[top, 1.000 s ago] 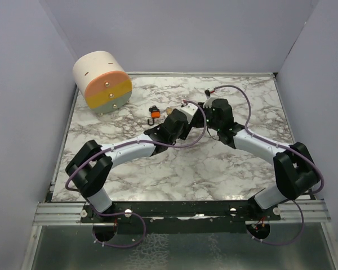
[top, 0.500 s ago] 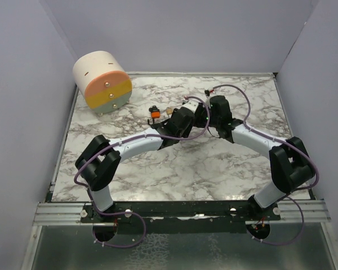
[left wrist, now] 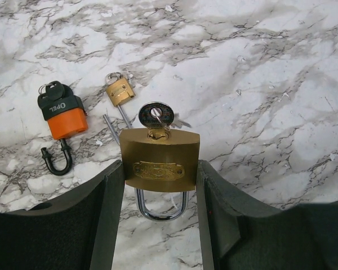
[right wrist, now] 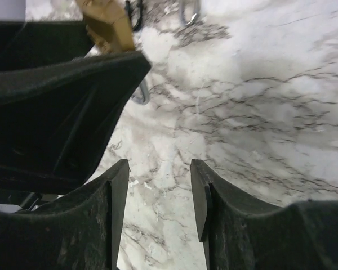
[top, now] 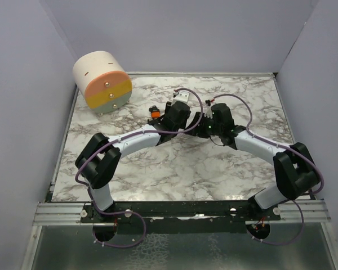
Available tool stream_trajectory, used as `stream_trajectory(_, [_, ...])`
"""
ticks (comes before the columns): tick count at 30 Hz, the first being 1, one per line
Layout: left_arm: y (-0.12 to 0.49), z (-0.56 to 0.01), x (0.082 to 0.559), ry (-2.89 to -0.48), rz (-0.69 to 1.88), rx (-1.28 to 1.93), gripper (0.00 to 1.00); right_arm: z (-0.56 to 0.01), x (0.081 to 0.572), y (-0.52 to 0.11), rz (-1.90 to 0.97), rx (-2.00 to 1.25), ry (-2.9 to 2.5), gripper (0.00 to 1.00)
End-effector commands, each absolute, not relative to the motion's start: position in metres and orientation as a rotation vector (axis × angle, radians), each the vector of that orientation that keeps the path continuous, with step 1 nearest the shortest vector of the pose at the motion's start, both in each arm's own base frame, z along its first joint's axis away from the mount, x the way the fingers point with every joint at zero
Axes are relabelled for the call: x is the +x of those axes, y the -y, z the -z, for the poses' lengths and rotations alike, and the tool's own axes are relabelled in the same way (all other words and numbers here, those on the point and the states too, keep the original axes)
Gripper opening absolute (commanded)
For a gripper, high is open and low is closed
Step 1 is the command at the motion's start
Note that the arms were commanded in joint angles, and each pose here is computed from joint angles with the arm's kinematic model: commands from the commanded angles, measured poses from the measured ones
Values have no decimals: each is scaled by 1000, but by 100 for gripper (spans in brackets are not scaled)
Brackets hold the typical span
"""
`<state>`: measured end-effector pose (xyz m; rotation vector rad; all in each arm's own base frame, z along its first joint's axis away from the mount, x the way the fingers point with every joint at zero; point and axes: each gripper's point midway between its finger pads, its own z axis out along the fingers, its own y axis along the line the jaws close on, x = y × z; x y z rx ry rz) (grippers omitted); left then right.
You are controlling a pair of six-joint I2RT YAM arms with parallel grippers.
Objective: Unlock with the key
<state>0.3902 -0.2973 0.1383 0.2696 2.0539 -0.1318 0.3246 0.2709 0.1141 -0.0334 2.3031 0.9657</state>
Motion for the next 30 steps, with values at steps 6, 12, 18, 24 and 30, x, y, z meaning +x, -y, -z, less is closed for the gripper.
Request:
stream_trajectory(6, [307,-185,414,-1991,261,85,0,-135,342,-230,-778,-29,-2239,58])
stream_trajectory(12, [321,-202,417,-1998,396,-46,0,-145,335,-231,-868,-34,-2109,65])
stream_trajectory(18, [334,-212,414,-1999,527,-131,0,-159,336,-234,-974,15,-2011,68])
stream_trajectory(24, [340,-212,406,-2022,590,-130,0,-167,343,-239,-1072,42,-1968,68])
stream_trajectory(30, [342,-215,397,-2025,646,-127,0,-165,353,-239,-1137,57,-1973,68])
